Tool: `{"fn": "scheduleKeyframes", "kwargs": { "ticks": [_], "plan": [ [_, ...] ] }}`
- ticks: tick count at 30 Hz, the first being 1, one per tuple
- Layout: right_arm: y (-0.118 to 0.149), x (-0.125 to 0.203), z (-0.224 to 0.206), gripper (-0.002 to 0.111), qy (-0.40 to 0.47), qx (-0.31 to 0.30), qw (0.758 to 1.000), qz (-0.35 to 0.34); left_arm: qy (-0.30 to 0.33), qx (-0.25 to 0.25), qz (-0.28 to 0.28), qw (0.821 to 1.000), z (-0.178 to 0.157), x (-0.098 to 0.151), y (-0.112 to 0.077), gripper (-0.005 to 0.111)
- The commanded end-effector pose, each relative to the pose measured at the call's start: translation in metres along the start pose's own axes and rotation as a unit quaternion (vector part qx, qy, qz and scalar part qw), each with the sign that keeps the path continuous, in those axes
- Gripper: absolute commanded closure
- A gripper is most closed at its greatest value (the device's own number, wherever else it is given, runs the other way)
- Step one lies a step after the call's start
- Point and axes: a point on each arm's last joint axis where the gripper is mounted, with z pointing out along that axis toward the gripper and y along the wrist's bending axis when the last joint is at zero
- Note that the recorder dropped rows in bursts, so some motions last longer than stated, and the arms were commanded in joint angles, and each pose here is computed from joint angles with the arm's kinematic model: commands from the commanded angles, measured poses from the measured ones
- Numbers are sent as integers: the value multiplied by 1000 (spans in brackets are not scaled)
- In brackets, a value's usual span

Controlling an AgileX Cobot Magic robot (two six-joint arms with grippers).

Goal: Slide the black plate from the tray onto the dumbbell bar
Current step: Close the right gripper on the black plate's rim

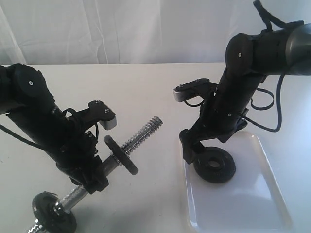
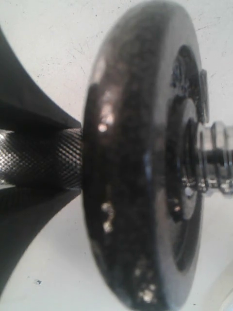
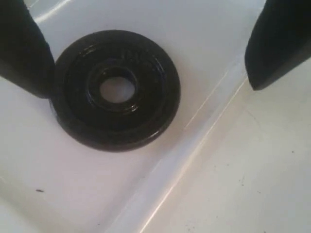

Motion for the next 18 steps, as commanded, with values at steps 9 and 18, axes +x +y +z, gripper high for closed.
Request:
{"fn": "scheduleKeyframes", "kwargs": {
  "ticks": [9, 18],
  "plan": [
    [-18, 6, 29, 3, 62, 66, 995, 48, -53, 23, -22, 998, -20, -13, -12, 107],
    [-17, 5, 35, 3, 65, 56, 995, 56, -53, 23, -22, 998, -20, -13, -12, 107]
  ]
}}
